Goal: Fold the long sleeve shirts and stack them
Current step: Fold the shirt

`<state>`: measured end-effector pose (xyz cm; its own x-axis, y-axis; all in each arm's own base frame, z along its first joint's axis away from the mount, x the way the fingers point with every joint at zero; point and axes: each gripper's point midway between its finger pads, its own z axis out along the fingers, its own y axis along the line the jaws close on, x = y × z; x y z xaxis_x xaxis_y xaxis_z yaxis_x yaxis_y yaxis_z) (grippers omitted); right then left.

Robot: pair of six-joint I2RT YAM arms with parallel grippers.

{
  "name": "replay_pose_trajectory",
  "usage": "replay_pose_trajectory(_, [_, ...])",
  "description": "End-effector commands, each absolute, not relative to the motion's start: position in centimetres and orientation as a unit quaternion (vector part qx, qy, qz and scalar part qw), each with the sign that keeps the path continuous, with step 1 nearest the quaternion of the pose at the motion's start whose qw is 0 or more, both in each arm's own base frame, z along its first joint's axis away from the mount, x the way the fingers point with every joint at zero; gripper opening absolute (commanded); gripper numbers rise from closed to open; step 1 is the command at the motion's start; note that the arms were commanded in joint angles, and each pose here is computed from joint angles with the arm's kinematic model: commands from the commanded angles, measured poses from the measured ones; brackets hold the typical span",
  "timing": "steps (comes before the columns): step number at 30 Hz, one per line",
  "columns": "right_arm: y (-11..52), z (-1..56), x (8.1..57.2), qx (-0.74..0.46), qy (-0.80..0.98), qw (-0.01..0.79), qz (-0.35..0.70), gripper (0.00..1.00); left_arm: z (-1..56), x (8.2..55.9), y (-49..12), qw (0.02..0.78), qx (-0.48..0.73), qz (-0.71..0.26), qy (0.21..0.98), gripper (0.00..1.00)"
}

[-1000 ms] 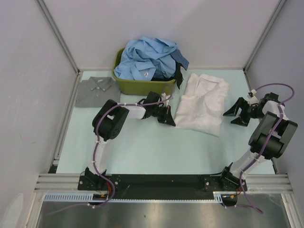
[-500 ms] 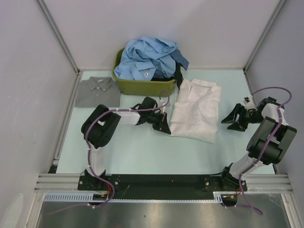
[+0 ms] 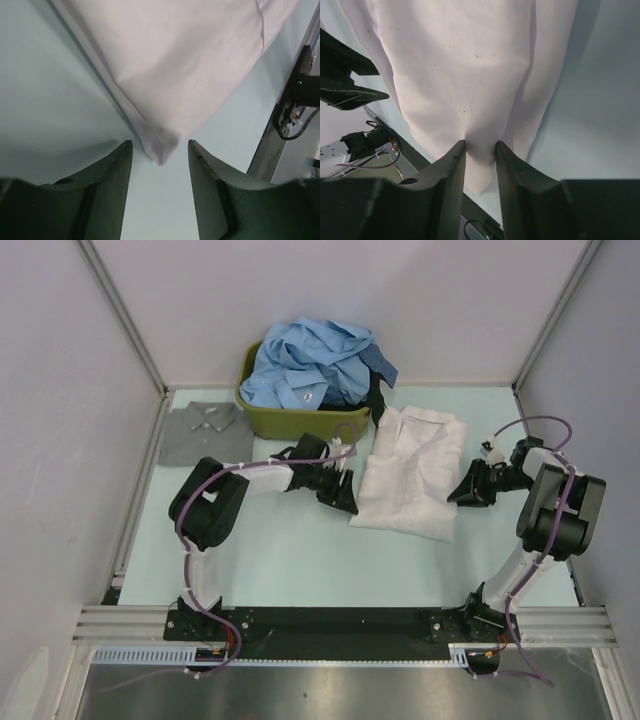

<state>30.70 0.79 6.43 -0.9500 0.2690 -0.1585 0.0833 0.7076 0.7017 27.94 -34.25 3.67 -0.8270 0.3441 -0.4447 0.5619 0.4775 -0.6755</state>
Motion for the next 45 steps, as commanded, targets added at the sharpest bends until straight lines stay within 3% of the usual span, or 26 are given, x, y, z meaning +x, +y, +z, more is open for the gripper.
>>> replay_pose_trajectory(1, [0.4,5.4,31.5,0.108,0.918,0.129,0.36,0.31,6.1,31.8,-34.3,0.188,0.305,-0.416,0.836,0.54])
replay_pose_trajectory(7, [-0.3,4.9,32.8,0.124,0.914,0.135,0.363,0.32,6.2,33.3,-34.8,0.195,0.311,-0.417,0.831,0.54])
replay_pose_trajectory(9, [-0.5,5.0,33.3,0.124,0.912,0.144,0.364,0.24,6.2,33.6,-35.0,0.195,0.311,-0.417,0.831,0.53])
replay_pose_trajectory(12, [-1.1,4.8,33.3,0.128,0.912,0.148,0.36,0.0,6.0,34.0,-35.3,0.195,0.311,-0.417,0.831,0.51])
replay_pose_trajectory(21, [-2.6,5.6,33.3,0.117,0.912,0.172,0.354,0.0,6.5,37.2,-36.7,0.228,0.31,-0.408,0.828,0.51])
replay_pose_trajectory(23, [-2.3,5.5,33.7,0.116,0.911,0.171,0.357,0.23,6.6,38.1,-37.2,0.234,0.308,-0.409,0.826,0.52])
replay_pose_trajectory(25, [-2.0,5.7,34.0,0.113,0.909,0.168,0.363,0.36,6.5,38.3,-37.2,0.231,0.306,-0.409,0.828,0.52])
replay_pose_trajectory(28, [-2.9,7.2,36.1,0.093,0.907,0.214,0.349,0.38,6.8,38.2,-37.0,0.235,0.313,-0.404,0.827,0.52])
replay_pose_trajectory(32, [-5.2,8.4,40.5,0.099,0.904,0.269,0.319,0.5,6.8,37.6,-36.3,0.236,0.322,-0.397,0.826,0.52])
replay_pose_trajectory(36, [-6.2,9.3,46.3,0.094,0.892,0.318,0.306,0.53,6.7,37.2,-35.8,0.231,0.329,-0.391,0.828,0.52])
replay_pose_trajectory(45, [-6.1,5.1,53.2,0.106,0.898,0.32,0.284,0.57,6.5,36.2,-34.2,0.228,0.362,-0.363,0.828,0.54])
